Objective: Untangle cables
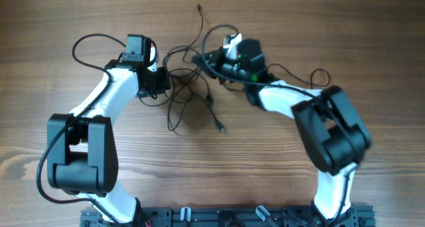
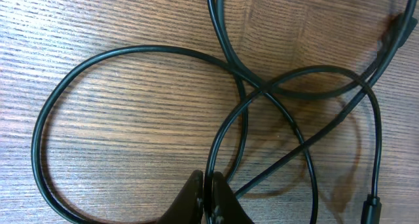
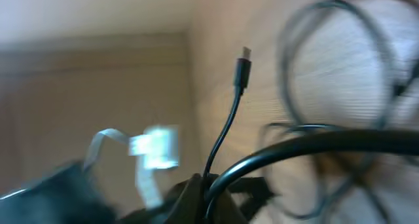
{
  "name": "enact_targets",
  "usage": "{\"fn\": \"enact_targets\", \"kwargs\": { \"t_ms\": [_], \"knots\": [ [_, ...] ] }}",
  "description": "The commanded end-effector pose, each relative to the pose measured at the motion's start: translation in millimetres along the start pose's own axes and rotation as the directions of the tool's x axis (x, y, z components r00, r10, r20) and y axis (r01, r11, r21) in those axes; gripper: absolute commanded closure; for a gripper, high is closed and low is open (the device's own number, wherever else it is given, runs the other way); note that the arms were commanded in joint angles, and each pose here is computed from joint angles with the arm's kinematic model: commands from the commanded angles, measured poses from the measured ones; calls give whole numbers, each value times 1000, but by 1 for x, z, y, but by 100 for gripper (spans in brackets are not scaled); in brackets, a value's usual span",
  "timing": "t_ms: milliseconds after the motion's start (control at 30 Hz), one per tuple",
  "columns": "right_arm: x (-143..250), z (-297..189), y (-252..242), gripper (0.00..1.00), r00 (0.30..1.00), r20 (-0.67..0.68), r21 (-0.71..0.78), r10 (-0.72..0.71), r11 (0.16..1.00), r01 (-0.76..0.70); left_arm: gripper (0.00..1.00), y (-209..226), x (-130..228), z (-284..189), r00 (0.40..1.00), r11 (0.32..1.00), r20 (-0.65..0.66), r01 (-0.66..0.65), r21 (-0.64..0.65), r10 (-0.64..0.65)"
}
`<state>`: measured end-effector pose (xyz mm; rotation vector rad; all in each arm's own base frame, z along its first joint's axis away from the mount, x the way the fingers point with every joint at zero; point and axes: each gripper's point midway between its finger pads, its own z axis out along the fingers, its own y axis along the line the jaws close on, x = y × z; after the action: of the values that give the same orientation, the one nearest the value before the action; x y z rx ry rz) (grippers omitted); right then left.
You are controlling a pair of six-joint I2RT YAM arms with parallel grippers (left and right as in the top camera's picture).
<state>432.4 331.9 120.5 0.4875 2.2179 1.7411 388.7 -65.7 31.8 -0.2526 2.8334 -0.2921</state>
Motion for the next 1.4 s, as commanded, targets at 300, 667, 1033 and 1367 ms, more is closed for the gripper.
{"fn": "enact_targets", "kwargs": {
  "t_ms": [300, 667, 1033, 1367],
  "knots": [
    [-13, -100, -37, 95, 978, -180, 235, -108, 960, 150, 92, 2, 5, 3, 1000, 1000, -13, 4, -9, -4],
    [-24, -251, -108, 96, 944, -329, 864, -38, 392, 316, 88, 2, 6, 3, 1000, 1000, -14, 5, -9, -5],
    [-80, -336, -117, 79, 921, -345, 932, -181, -186, 313, 88, 2, 6, 3, 1000, 1000, -14, 5, -9, -5],
    [-101, -333, -129, 9, 957, -179, 984, -227, -39, 174, 80, 2, 7, 3, 1000, 1000, -18, 5, -10, -5]
  ]
}}
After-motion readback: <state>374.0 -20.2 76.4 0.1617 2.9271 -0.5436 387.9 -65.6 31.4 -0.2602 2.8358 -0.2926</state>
